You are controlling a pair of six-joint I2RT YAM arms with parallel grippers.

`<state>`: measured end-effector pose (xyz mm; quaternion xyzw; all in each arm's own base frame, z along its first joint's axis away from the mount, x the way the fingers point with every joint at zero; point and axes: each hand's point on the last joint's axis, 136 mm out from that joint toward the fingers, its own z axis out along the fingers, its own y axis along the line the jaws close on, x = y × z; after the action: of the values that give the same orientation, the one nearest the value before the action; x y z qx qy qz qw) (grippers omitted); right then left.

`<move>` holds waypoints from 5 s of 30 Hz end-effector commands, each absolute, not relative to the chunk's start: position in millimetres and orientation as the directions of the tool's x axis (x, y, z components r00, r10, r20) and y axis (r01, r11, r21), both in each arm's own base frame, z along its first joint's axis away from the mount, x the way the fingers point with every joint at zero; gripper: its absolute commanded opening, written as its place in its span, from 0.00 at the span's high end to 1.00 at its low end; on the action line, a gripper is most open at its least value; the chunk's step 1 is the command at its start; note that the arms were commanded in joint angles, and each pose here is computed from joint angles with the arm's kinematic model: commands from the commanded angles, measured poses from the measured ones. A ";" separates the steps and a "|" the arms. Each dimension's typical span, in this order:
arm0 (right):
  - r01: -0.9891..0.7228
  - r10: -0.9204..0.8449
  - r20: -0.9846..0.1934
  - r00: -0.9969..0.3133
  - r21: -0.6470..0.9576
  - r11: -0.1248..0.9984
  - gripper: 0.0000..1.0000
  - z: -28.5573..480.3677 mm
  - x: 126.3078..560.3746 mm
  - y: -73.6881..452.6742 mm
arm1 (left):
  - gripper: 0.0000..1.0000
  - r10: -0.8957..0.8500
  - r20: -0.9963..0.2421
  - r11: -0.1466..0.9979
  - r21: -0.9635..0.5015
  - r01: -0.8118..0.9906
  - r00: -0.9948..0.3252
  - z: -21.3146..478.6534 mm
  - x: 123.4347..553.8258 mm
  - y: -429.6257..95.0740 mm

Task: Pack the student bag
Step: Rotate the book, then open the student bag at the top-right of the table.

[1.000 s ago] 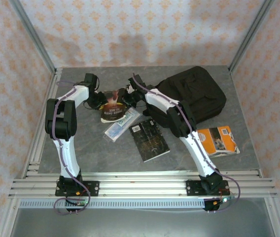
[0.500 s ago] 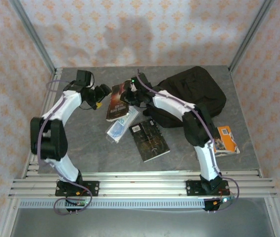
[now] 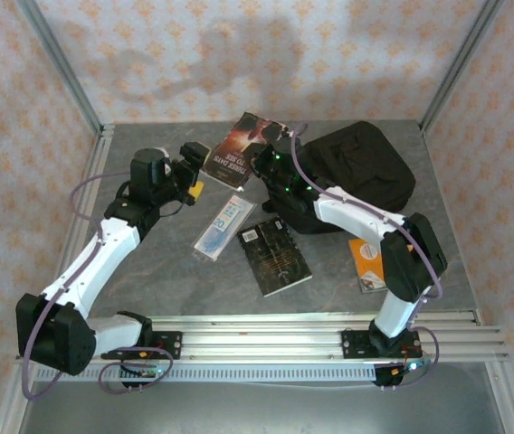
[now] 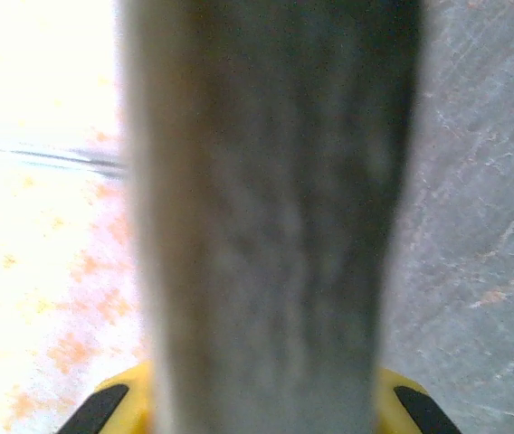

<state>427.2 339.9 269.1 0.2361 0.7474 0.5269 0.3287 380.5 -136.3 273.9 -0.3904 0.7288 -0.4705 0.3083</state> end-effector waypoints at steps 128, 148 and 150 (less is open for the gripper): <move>-0.384 -0.371 -0.310 -0.875 -0.020 0.923 1.00 135.5 364.7 223.4 | 1.00 -0.584 -0.569 0.755 -0.643 -0.129 -0.579 272.4 337.2 -102.7; -0.035 -0.074 -0.644 -0.761 -0.073 0.997 1.00 256.7 400.0 137.9 | 1.00 -0.595 -0.513 0.699 -0.711 -0.082 -0.619 280.2 347.4 -123.7; 0.069 -0.007 -0.717 -0.697 -0.077 0.995 1.00 282.0 401.1 116.4 | 1.00 -0.597 -0.479 0.669 -0.740 -0.070 -0.644 279.9 351.7 -136.5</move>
<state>390.7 160.1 217.8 -0.0798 0.9573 -0.0020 0.2777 337.0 -115.4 248.7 -0.2134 0.8633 -0.2880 0.3553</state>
